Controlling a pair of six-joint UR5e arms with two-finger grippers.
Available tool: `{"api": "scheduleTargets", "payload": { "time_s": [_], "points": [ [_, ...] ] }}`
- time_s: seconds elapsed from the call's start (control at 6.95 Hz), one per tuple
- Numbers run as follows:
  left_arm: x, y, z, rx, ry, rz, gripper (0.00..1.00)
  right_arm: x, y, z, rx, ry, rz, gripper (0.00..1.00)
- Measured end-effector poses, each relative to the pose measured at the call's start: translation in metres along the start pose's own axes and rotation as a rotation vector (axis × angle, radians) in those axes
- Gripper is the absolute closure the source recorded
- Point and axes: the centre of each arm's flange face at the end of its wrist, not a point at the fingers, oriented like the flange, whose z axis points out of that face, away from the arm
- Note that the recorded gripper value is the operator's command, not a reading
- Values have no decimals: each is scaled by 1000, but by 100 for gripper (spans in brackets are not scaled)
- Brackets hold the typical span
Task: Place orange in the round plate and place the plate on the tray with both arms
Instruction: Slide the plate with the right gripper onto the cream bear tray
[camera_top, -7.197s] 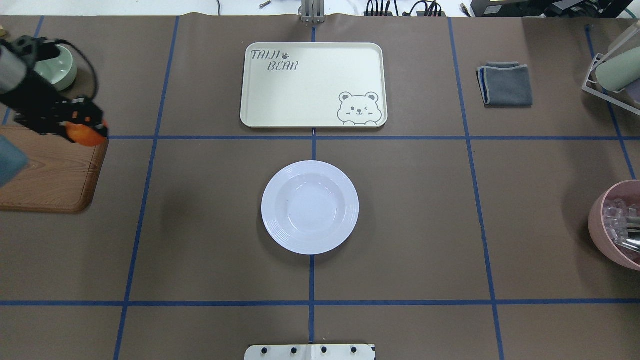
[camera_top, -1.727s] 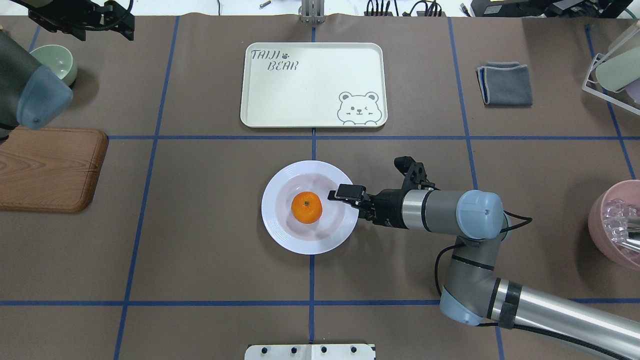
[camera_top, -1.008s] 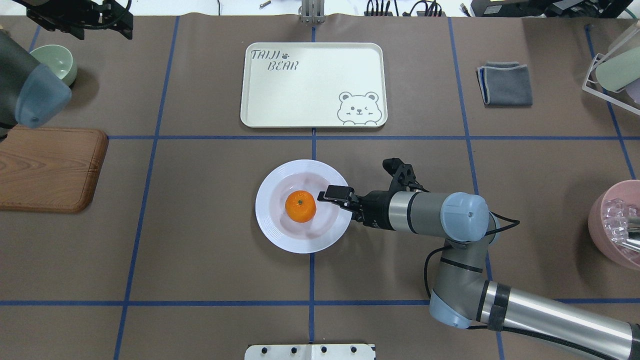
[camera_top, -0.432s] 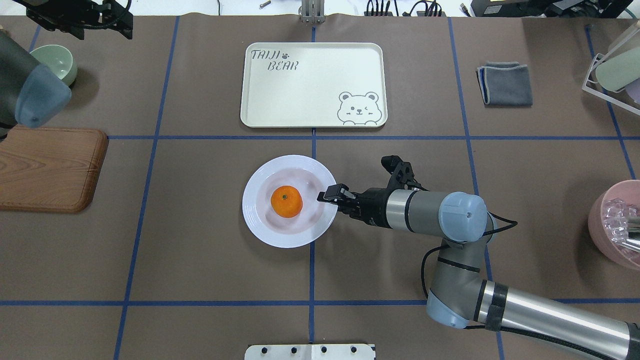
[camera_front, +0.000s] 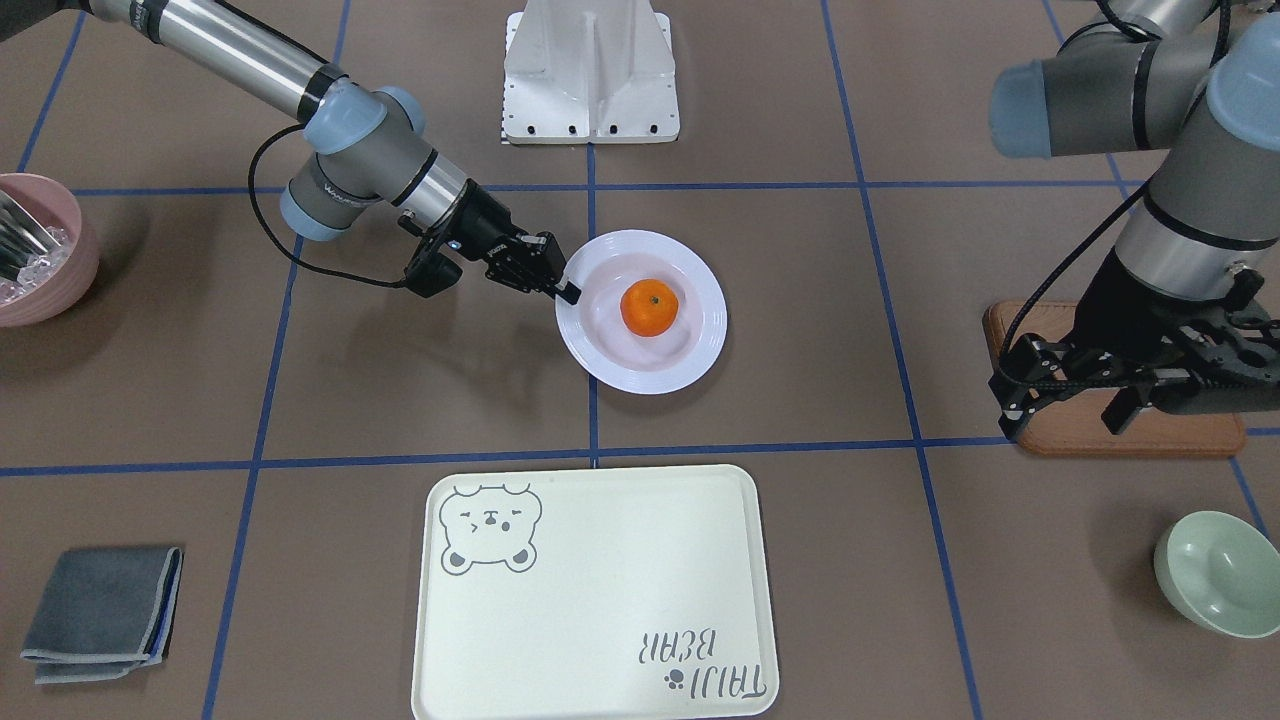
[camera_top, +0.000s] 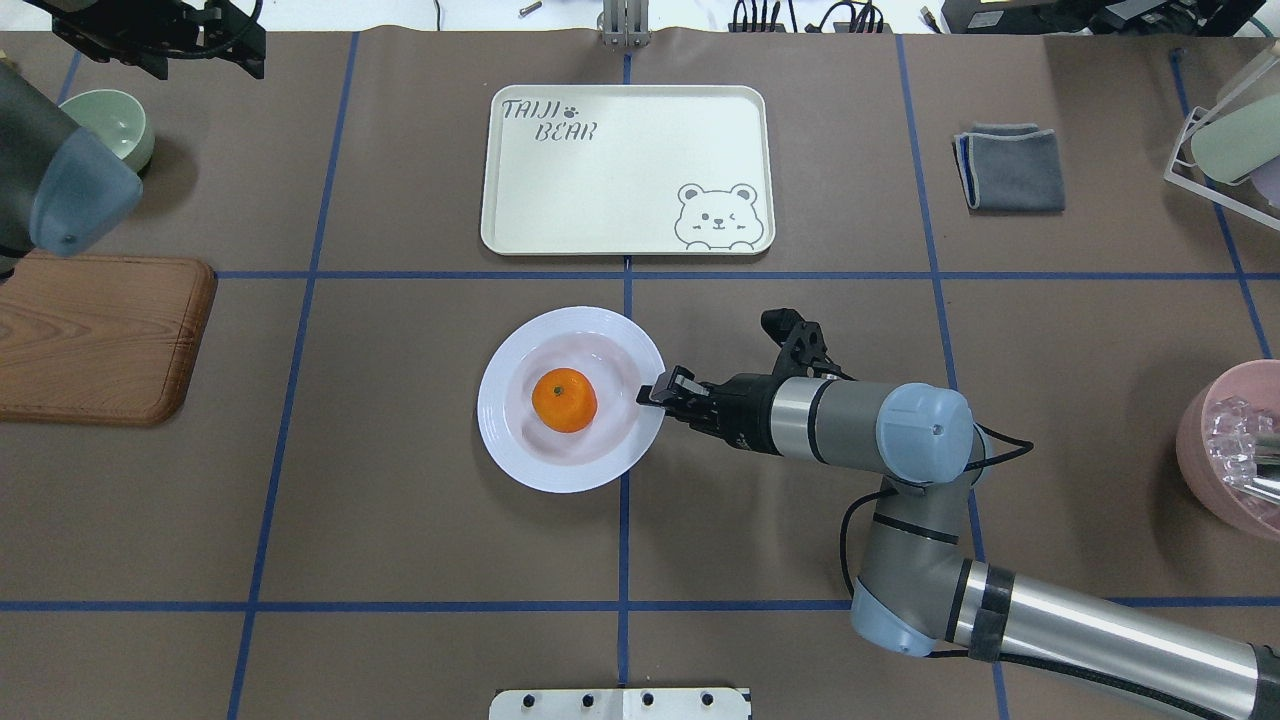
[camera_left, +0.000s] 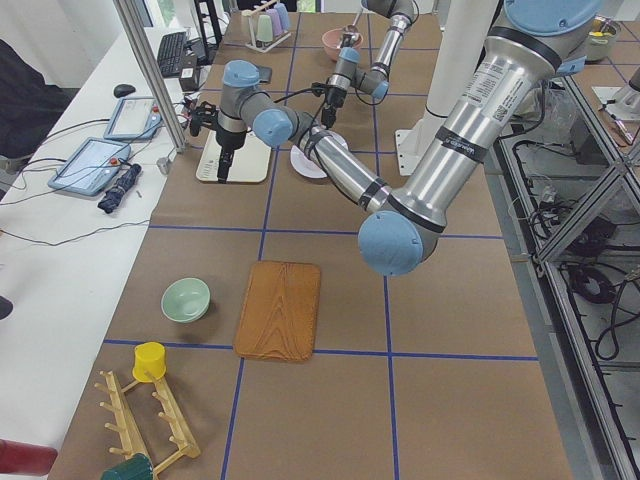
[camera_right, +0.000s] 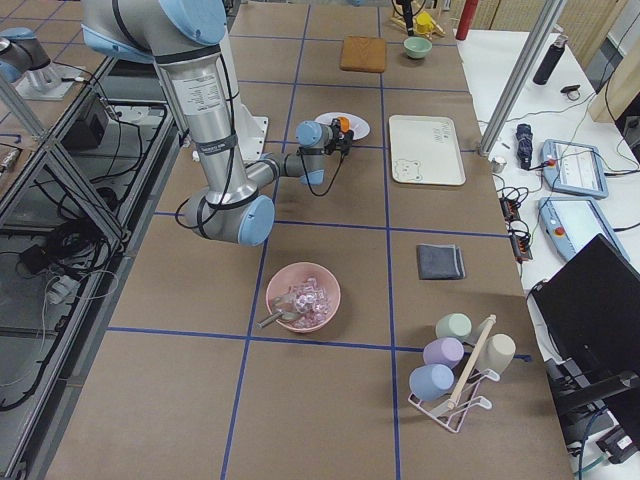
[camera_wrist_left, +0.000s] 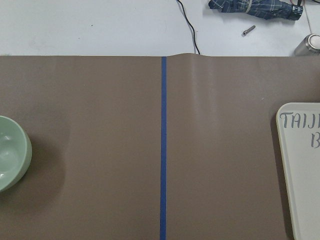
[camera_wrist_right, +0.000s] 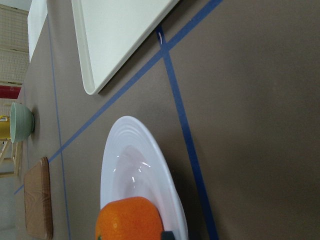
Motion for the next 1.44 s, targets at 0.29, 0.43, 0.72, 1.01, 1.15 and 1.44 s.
{"api": "scheduleTargets", "payload": {
  "time_s": [0.29,0.43,0.72,1.01,1.15,1.44],
  "points": [
    [-2,1,1,-2,-2,-2,1,-19,2,3,19,-40,53,100],
    [-3,2,2,-4,-4,-3,1,-28,1,3,30,-59,67,100],
    [-4,2,3,-5,-5,-3,1,-47,-13,1,73,-100,84,100],
    [-5,3,3,-5,-5,-4,1,-68,-52,-12,156,-152,150,100],
    [-5,3,3,-6,-7,-5,1,-77,-75,-17,222,-182,195,100],
    [-10,3,6,-12,-16,-13,1,-88,-114,0,352,-208,264,100]
  ]
}}
